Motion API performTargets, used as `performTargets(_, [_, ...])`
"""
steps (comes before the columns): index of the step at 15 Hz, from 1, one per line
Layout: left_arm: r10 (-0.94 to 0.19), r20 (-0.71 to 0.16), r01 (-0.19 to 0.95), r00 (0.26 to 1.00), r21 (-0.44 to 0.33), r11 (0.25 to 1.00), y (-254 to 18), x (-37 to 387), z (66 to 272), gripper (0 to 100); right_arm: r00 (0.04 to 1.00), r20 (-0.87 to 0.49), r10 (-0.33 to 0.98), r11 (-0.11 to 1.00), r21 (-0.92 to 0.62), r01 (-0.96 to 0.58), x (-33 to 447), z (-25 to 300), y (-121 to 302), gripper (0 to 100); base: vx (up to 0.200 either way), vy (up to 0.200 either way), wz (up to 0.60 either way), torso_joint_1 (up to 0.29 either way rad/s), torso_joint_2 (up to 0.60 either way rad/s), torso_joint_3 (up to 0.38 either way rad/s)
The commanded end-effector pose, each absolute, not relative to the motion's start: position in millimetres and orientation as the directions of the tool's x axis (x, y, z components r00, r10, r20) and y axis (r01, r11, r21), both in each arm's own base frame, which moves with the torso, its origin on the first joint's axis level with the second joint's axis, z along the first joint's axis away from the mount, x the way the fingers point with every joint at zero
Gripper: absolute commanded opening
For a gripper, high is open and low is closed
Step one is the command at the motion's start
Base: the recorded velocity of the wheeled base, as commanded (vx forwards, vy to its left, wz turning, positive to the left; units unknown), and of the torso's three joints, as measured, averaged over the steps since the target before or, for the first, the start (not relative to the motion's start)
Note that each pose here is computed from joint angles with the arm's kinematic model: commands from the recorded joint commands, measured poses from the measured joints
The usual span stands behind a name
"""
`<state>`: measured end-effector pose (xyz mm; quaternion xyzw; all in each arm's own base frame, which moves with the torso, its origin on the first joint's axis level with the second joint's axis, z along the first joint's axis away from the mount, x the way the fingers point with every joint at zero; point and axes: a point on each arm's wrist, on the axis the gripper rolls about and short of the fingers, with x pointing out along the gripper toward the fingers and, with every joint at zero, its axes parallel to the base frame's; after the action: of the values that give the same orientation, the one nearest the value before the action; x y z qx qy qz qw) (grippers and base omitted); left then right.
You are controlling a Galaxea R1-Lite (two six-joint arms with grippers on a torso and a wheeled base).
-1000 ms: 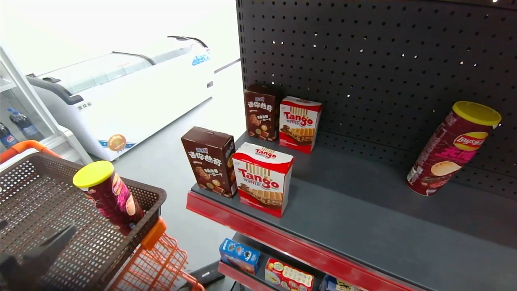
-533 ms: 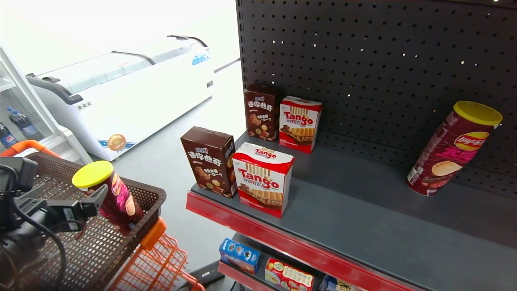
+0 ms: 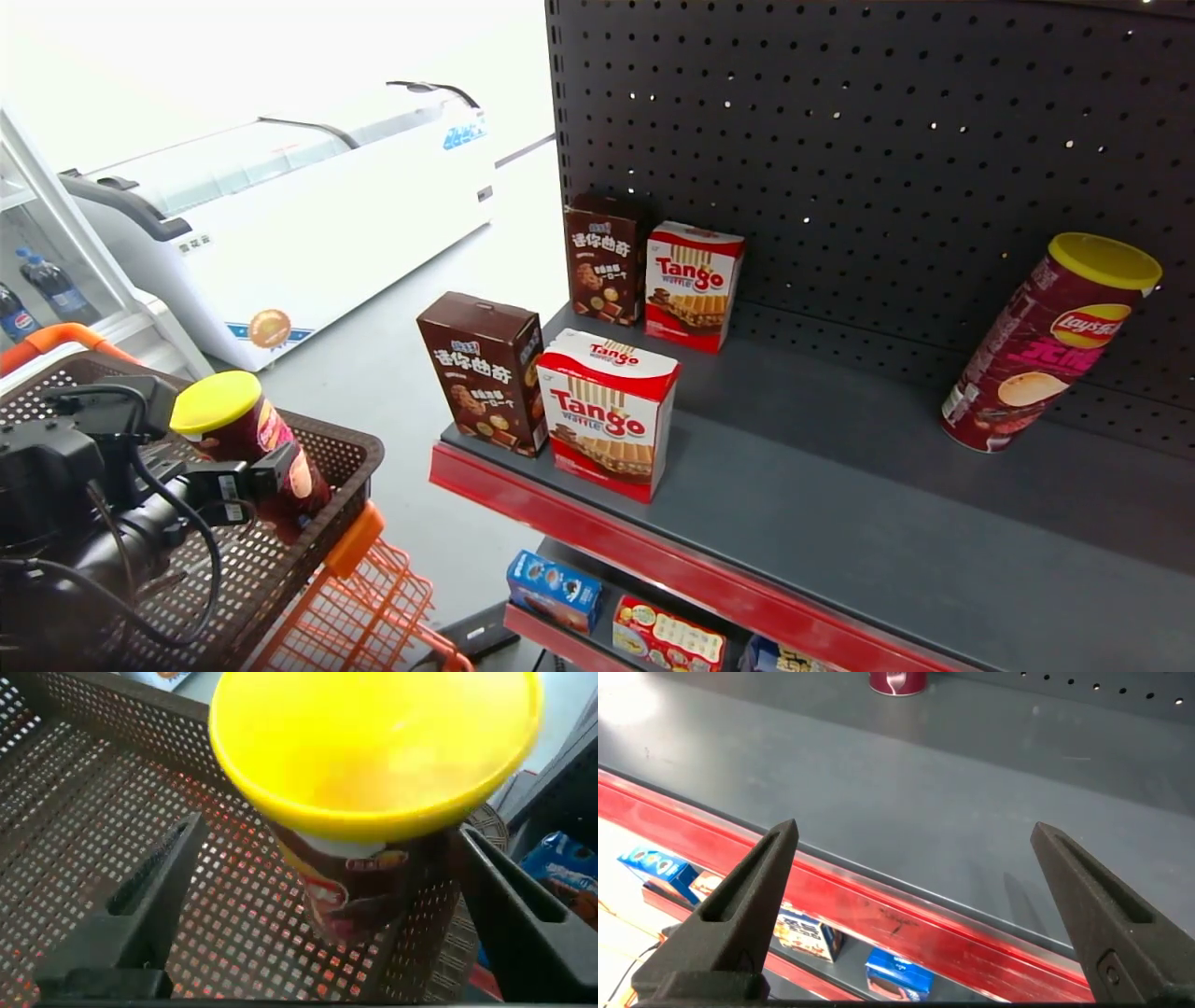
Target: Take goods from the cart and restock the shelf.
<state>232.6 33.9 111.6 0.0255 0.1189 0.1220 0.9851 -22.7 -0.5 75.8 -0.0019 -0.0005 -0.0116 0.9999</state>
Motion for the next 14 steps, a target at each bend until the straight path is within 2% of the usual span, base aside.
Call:
performTargets(1, [0.248, -0.288, -0.236, 0.925, 0.076, 0.969, 36.9, 248.9, 94.6, 100, 1.000, 0.000, -0.023, 1.000, -0.005, 0.023, -22.6, 75.9, -0.5, 100, 0.000, 0.000, 0.00, 0.000, 0.00, 0.000])
performTargets(5, [0.243, -0.284, -0.250, 0.927, 0.012, 0.968, 38.9, 272.6, 88.7, 100, 1.000, 0.000, -0.023, 1.000, -0.005, 0.023, -22.6, 75.9, -0.5, 100, 0.000, 0.000, 0.00, 0.000, 0.00, 0.000])
performTargets(10, [0.241, -0.298, -0.251, 0.923, 0.007, 0.968, 39.7, 282.1, 76.5, 100, 1.000, 0.000, -0.023, 1.000, -0.005, 0.023, -22.6, 75.9, -0.5, 100, 0.000, 0.000, 0.00, 0.000, 0.00, 0.000])
performTargets(11, [0.243, -0.290, -0.255, 0.926, -0.001, 0.967, 40.0, 284.5, 75.5, 0, 1.000, 0.000, -0.023, 1.000, -0.005, 0.023, -22.6, 75.9, -0.5, 100, 0.000, 0.000, 0.00, 0.000, 0.00, 0.000])
performTargets(14, [0.241, -0.277, -0.255, 0.930, -0.014, 0.967, 39.9, 287.2, 77.5, 0, 1.000, 0.000, -0.023, 1.000, -0.005, 0.023, -22.6, 75.9, -0.5, 100, 0.000, 0.000, 0.00, 0.000, 0.00, 0.000])
